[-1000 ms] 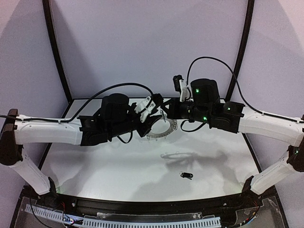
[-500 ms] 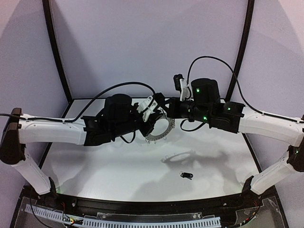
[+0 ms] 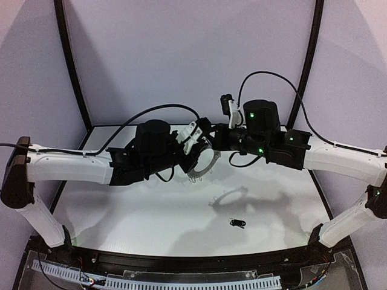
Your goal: Put the keys on the keyring
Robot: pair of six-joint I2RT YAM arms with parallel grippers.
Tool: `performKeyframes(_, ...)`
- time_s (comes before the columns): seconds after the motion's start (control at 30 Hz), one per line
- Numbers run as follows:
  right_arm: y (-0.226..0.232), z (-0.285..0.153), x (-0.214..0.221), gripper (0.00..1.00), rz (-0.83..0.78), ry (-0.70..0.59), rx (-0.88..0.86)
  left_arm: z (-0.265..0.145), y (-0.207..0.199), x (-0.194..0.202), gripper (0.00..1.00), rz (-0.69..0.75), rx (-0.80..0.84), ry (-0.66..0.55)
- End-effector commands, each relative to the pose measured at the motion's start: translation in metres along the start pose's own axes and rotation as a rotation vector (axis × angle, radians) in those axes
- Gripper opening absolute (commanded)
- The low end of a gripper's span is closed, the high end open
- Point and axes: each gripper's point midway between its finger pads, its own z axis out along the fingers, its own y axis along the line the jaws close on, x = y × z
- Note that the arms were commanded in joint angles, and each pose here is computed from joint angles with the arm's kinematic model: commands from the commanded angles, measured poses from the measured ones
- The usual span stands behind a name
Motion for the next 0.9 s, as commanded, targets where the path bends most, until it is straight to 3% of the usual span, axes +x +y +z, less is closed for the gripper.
performKeyframes(0.0, 0.022, -0.007, -0.008, 0.0, -0.011, -0.032, -0.077, 0.0, 0.006, -0.021, 0.11, -0.018, -0.023, -0.059)
performKeyframes(0.13, 0.022, -0.008, -0.007, 0.0, -0.019, -0.026, -0.078, 0.0, 0.006, -0.021, 0.01, -0.013, -0.02, -0.06)
performKeyframes(0.57, 0.02, -0.018, 0.012, 0.0, -0.136, 0.038, -0.101, -0.028, -0.014, -0.01, 0.01, 0.032, 0.095, -0.084)
performKeyframes(0.87, -0.002, -0.013, 0.029, 0.0, -0.068, 0.123, -0.058, -0.063, -0.028, -0.025, 0.01, 0.078, 0.168, -0.299)
